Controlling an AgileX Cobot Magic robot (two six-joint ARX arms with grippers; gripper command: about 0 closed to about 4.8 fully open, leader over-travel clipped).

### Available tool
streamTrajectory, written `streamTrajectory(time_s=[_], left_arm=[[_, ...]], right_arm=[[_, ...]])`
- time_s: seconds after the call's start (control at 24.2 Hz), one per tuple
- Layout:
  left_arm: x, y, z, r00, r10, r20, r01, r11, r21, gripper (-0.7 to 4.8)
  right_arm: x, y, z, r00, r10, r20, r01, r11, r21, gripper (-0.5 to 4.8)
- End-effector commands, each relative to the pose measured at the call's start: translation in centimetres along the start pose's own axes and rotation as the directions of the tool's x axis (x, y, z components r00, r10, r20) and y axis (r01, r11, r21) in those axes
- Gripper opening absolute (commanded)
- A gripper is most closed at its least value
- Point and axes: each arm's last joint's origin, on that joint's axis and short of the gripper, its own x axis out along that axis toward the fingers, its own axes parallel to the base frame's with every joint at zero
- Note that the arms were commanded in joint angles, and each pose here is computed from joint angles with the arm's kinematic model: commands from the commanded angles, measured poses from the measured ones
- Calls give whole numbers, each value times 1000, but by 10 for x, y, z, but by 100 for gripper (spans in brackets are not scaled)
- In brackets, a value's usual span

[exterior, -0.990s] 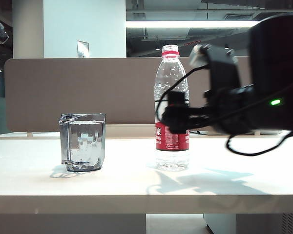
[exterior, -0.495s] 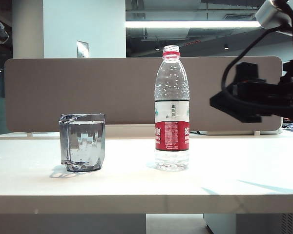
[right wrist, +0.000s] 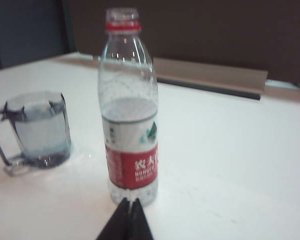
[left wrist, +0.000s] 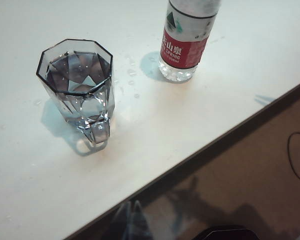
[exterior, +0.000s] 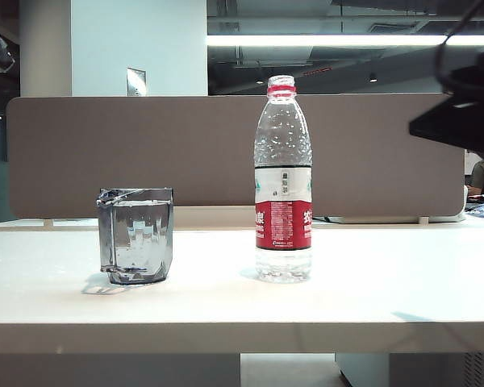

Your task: Pick up the mineral water bottle on the table and pour water into the mug until it's full.

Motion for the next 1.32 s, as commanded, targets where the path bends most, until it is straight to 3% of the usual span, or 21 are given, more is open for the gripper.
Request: streamTrajectory(time_s=[0.04, 0.17, 0.29, 0.45, 0.74, 0.99, 1.32], left_arm=[[-1, 0, 1, 1000, 2, 12, -2, 1000, 1, -5], [-1, 0, 1, 1000, 2, 12, -2, 1000, 1, -5], [-1, 0, 1, 1000, 2, 13, -2, 1000, 1, -5], [-1, 0, 1, 1000, 2, 12, -2, 1000, 1, -5], [-1, 0, 1, 1000, 2, 13, -2, 1000, 1, -5], [-1, 0, 1, 1000, 2, 13, -2, 1000, 1, -5], [-1, 0, 1, 1000, 2, 12, -2, 1000, 1, -5]], right_arm=[[-6, -2, -4, 998, -3, -56, 3, 1000, -9, -5], [-9, -7, -5, 996, -33, -77, 32, 999, -6, -5], [-15, -19, -7, 988, -97, -122, 107, 991, 75, -5], [-23, -29, -9, 983, -114, -146, 127, 988, 83, -5], [-43, -47, -12, 946, -269, -180, 287, 954, 84, -5], [-51, -47, -21, 923, -282, -261, 312, 947, 82, -5], [-56, -49, -15, 927, -325, -186, 342, 937, 69, -5]])
